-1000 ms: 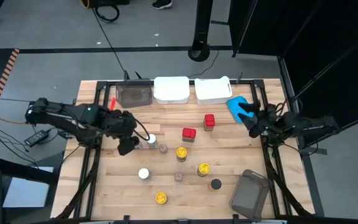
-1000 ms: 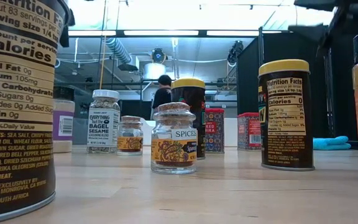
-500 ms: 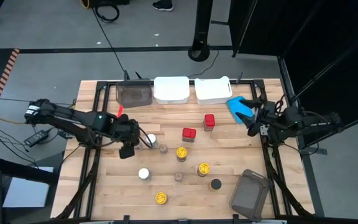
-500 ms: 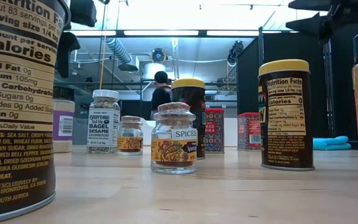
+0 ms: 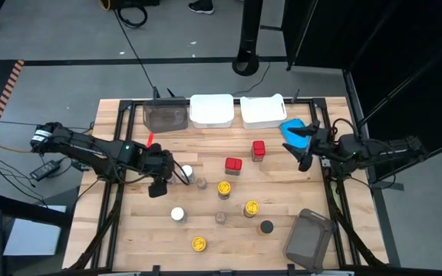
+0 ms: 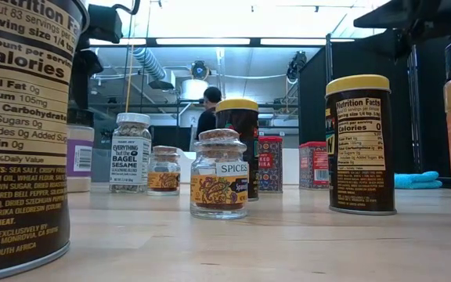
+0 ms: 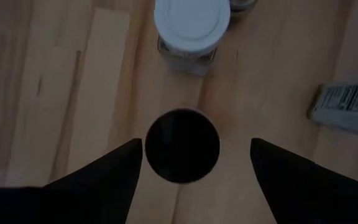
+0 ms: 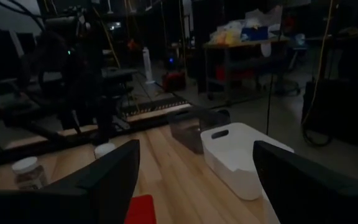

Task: Sort spices by type
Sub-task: Put the purple seasoning bottle into the top black bin

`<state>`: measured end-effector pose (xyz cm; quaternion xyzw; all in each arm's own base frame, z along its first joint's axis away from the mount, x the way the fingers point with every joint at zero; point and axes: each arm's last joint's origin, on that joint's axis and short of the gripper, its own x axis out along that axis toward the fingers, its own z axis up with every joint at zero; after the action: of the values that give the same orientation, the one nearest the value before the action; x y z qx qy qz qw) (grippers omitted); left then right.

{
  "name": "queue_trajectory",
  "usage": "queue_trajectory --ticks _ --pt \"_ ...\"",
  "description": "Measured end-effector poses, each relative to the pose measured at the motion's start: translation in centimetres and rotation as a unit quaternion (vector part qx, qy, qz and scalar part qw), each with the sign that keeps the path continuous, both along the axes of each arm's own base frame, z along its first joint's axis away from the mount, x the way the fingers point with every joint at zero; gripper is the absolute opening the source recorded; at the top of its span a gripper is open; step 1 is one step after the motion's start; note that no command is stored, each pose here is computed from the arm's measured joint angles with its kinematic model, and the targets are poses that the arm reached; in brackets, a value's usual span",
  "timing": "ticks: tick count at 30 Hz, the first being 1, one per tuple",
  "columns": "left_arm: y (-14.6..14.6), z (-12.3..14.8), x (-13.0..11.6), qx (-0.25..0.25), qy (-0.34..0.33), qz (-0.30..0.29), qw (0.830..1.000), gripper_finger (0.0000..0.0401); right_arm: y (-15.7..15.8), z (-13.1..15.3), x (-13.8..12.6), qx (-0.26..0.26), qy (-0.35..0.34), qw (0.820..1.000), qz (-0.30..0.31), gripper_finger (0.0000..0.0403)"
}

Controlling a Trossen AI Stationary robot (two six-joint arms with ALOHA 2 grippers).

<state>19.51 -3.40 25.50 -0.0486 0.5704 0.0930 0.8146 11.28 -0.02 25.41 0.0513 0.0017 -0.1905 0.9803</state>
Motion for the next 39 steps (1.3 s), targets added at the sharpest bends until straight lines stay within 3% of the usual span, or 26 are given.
queue_trajectory --ticks 14,24,39 --pt "1.2 -0.3 0.8 0.013 -0.004 -0.007 1.0 0.0305 0.1 -0.3 0.5 0.021 0.007 1.0 -0.001 0.032" --pt "1.3 -1.9 0.6 -0.043 0.01 0.007 0.999 0.0305 0.1 -0.3 0.5 0.021 0.007 1.0 -0.001 0.032" --pt "1.4 -2.3 0.5 -0.028 0.01 0.004 1.0 0.0305 0.1 -0.3 0.5 0.018 0.009 1.0 -0.001 0.032"
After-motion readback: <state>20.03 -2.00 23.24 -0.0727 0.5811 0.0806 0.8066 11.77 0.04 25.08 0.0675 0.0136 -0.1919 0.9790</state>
